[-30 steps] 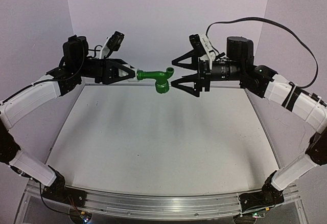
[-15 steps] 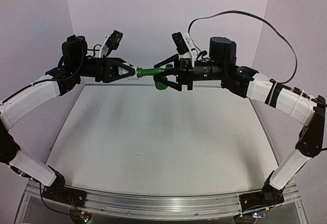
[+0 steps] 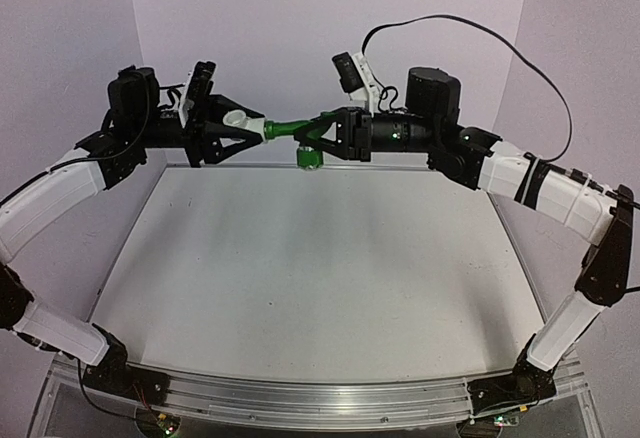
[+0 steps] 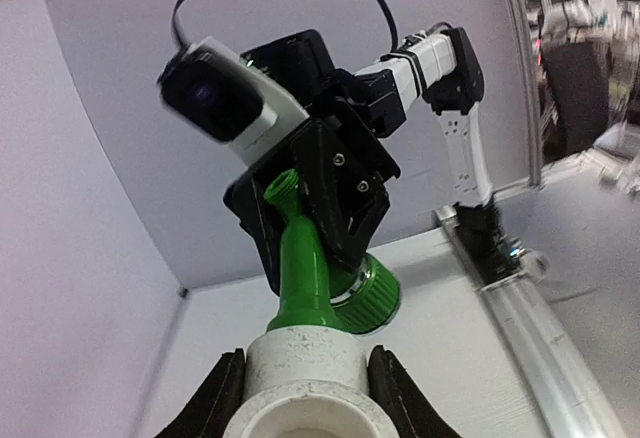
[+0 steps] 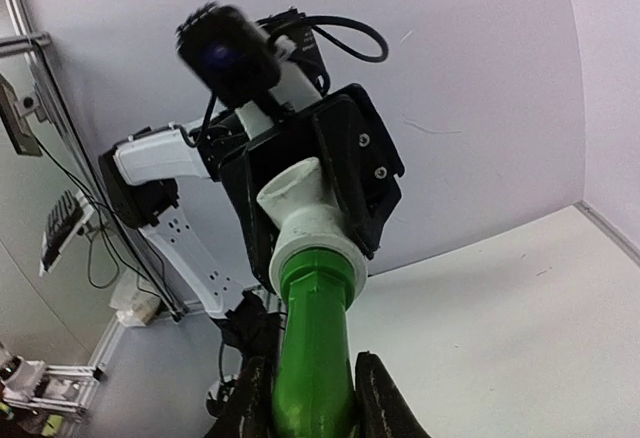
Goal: Install the water faucets
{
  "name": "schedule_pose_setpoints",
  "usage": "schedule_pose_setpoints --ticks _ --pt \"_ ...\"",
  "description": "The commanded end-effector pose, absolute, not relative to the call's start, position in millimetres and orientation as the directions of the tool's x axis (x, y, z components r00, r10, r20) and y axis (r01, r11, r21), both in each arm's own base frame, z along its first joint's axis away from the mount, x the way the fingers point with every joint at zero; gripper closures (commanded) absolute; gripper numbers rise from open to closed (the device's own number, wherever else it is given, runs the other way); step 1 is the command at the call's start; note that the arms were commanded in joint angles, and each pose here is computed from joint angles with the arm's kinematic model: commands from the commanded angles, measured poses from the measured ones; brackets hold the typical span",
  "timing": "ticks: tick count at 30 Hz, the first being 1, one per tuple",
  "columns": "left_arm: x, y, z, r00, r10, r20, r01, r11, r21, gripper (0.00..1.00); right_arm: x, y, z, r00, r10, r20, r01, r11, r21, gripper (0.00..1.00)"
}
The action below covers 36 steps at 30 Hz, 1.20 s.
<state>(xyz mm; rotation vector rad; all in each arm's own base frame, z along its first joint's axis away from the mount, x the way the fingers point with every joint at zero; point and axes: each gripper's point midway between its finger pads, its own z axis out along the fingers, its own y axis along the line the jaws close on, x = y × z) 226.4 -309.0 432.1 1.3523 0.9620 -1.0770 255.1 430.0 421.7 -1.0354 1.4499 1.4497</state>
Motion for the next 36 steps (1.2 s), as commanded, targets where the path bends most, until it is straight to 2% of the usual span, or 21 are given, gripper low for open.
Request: schedule_pose_setpoints --ticks 1,4,7,8,13,16,19,20,21,22,24,26,27,29,33,36 --pt "165 -296 482 0.859 -0.224 -0.459 0.463 -0.038 0.885 1.00 282 414 479 -0.525 0.153 -0.837 -0.848 -0.005 0.530 1.00" --pt "161 -293 487 0.966 -0.220 -0.140 0.151 0.038 0.988 1.00 289 413 488 -0.617 0.151 -0.772 -0.785 -0.048 0.617 1.00" --pt "158 -292 484 0.971 -0.202 0.125 -0.108 0.091 0.990 1.00 293 412 495 -0.641 0.158 -0.751 -0.766 -0.065 0.640 1.00" --pt "162 -295 484 0.957 -0.158 0.244 -0.230 0.098 0.968 1.00 296 411 496 -0.648 0.163 -0.744 -0.759 -0.063 0.648 1.00" --pt "215 -311 462 0.821 0.111 0.560 -0.542 -0.156 0.826 1.00 313 411 499 -0.666 0.186 -0.722 -0.741 -0.055 0.669 1.00" --pt "213 -307 456 0.810 0.121 0.574 -0.552 -0.176 0.815 1.00 318 413 499 -0.651 0.198 -0.733 -0.753 -0.042 0.657 1.00" --pt "189 -302 461 0.872 0.073 0.484 -0.476 -0.104 0.873 1.00 321 413 496 -0.644 0.205 -0.737 -0.757 -0.029 0.653 0.99" --pt "181 -301 467 0.903 0.057 0.426 -0.422 -0.076 0.903 1.00 322 412 496 -0.642 0.207 -0.738 -0.758 -0.025 0.652 0.92" --pt "172 -299 477 0.942 0.042 0.333 -0.331 -0.042 0.943 1.00 321 410 497 -0.636 0.211 -0.742 -0.762 -0.021 0.647 0.73" --pt "163 -296 496 0.983 0.028 0.179 -0.179 0.000 0.984 1.00 322 407 496 -0.620 0.218 -0.754 -0.773 -0.008 0.634 0.47" --pt "160 -291 541 0.981 0.032 -0.194 0.189 0.105 0.976 1.00 322 396 495 -0.581 0.249 -0.775 -0.793 0.042 0.608 0.08" --pt "174 -290 552 0.911 0.054 -0.408 0.395 0.169 0.903 1.00 325 382 494 -0.518 0.273 -0.811 -0.822 0.103 0.559 0.02" --pt "180 -291 553 0.879 0.049 -0.474 0.456 0.199 0.867 1.00 329 372 490 -0.500 0.288 -0.817 -0.821 0.143 0.553 0.02" --pt "192 -296 546 0.745 0.008 -0.667 0.646 0.239 0.725 1.00 334 354 486 -0.434 0.302 -0.849 -0.836 0.216 0.504 0.02" --pt "222 -302 535 0.471 -0.020 -0.882 0.844 0.301 0.444 1.00 326 335 478 -0.213 0.203 -0.956 -0.892 0.358 0.275 0.02" --pt "249 -300 516 0.198 -0.055 -0.979 0.930 0.326 0.169 1.00 305 335 475 -0.049 0.093 -0.994 -0.945 0.318 0.076 0.02"
